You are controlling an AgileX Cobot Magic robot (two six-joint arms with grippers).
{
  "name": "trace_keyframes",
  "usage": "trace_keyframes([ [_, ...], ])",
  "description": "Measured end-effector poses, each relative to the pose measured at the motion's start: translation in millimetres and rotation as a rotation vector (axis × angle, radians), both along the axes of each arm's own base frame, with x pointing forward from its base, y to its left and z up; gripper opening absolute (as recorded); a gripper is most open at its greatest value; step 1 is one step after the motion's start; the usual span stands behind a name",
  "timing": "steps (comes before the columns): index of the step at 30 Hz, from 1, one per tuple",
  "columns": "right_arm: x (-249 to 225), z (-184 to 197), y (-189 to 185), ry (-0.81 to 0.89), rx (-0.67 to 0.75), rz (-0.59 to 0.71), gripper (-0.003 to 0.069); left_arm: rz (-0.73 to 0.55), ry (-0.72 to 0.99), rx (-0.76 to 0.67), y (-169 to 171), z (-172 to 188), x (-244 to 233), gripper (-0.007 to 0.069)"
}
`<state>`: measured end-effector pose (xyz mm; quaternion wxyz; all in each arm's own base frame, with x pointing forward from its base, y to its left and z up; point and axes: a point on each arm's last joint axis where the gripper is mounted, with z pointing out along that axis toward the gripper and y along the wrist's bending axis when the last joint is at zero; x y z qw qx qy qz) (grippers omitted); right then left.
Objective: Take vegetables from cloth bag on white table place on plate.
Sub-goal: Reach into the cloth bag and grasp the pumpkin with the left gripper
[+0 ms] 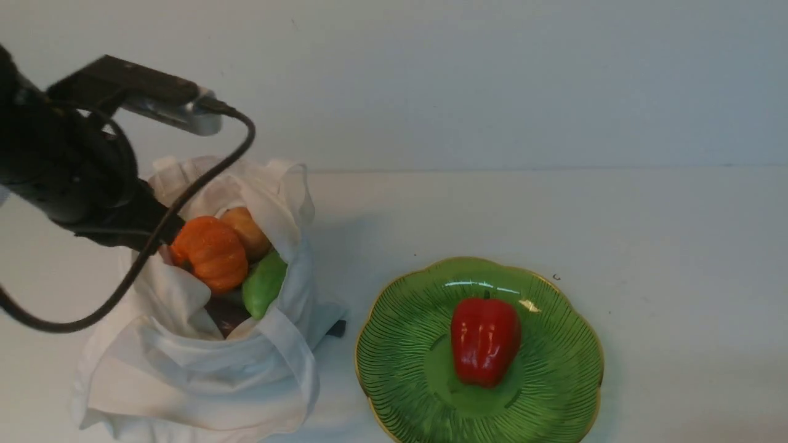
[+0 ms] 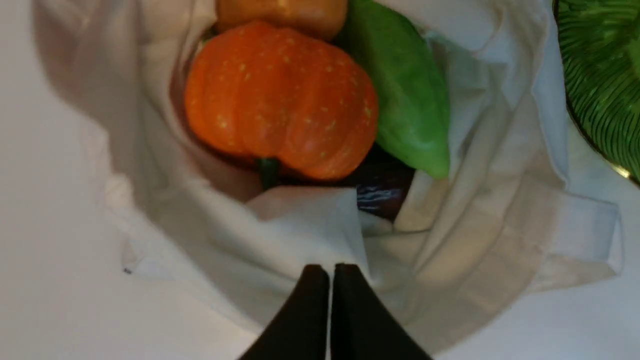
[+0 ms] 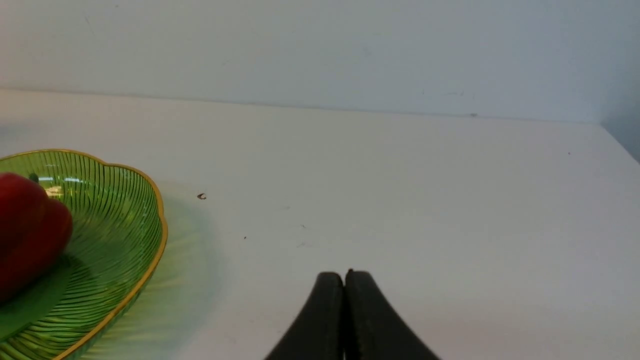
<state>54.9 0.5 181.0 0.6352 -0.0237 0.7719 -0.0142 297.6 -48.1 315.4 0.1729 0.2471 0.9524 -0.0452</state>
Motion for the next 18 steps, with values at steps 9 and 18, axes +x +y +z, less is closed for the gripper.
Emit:
trace_keyframes([
  [9, 0, 0, 0, 0.0, 0.0, 0.0, -0.0015, -0.024, 0.023, 0.103, -17, -30, 24, 0.0025],
  [18, 0, 0, 0, 0.0, 0.0, 0.0, -0.0015, 0.006, 0.03, 0.166, -13, -45, 35, 0.0232],
])
